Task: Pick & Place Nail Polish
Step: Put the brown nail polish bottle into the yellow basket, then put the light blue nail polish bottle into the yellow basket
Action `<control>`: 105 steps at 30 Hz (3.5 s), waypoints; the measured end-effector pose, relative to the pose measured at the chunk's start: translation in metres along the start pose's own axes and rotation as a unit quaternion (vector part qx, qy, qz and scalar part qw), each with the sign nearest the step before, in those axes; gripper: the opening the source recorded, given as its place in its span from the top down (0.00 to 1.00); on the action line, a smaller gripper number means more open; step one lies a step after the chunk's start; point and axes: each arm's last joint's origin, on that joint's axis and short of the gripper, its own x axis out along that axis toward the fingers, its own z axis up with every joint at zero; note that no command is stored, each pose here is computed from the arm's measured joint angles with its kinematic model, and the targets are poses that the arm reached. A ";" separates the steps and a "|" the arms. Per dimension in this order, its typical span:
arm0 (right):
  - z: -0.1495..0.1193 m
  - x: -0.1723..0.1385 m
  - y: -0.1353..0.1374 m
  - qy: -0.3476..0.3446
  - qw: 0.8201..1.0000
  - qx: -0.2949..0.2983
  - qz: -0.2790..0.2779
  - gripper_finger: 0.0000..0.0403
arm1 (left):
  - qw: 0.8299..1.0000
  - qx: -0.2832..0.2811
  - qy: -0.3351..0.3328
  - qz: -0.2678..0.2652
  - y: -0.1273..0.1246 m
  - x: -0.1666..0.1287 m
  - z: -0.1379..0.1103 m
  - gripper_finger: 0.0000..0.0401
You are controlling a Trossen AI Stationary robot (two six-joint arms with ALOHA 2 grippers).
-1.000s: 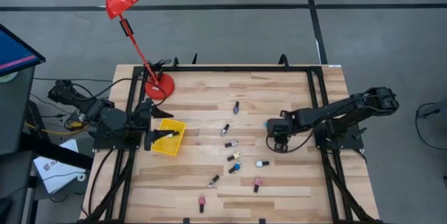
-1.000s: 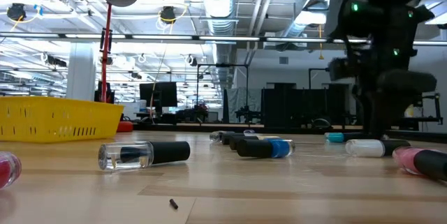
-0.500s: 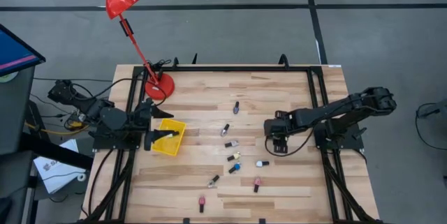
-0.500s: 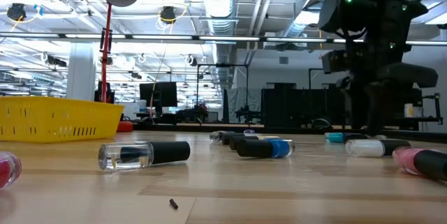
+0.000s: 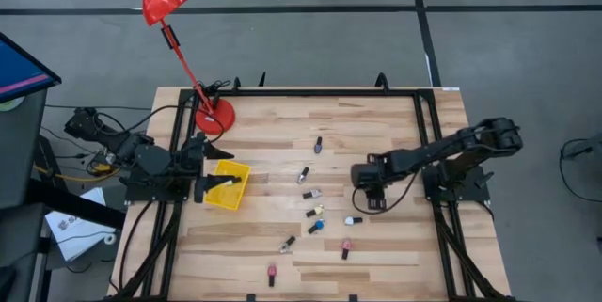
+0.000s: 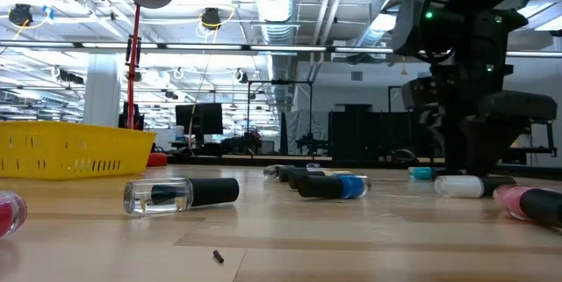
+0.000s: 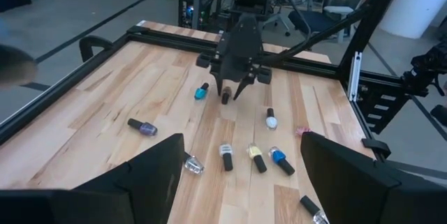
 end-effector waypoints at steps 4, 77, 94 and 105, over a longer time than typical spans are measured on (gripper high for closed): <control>0.000 -0.008 0.000 -0.025 1.000 0.010 0.004 0.74 | 1.000 0.000 0.000 0.000 0.000 0.000 0.000 0.29; 0.344 0.015 0.012 -0.539 0.833 -0.121 0.034 0.74 | 0.999 0.023 -0.027 -0.008 -0.002 0.000 0.006 0.29; 0.345 0.024 -0.012 -0.499 0.861 -0.091 0.032 0.47 | 0.992 0.089 -0.080 0.031 0.018 -0.026 0.011 0.43; 0.320 -0.051 -0.019 -0.402 0.902 -0.159 0.013 0.46 | 0.993 0.064 -0.096 0.006 0.041 -0.034 -0.042 0.83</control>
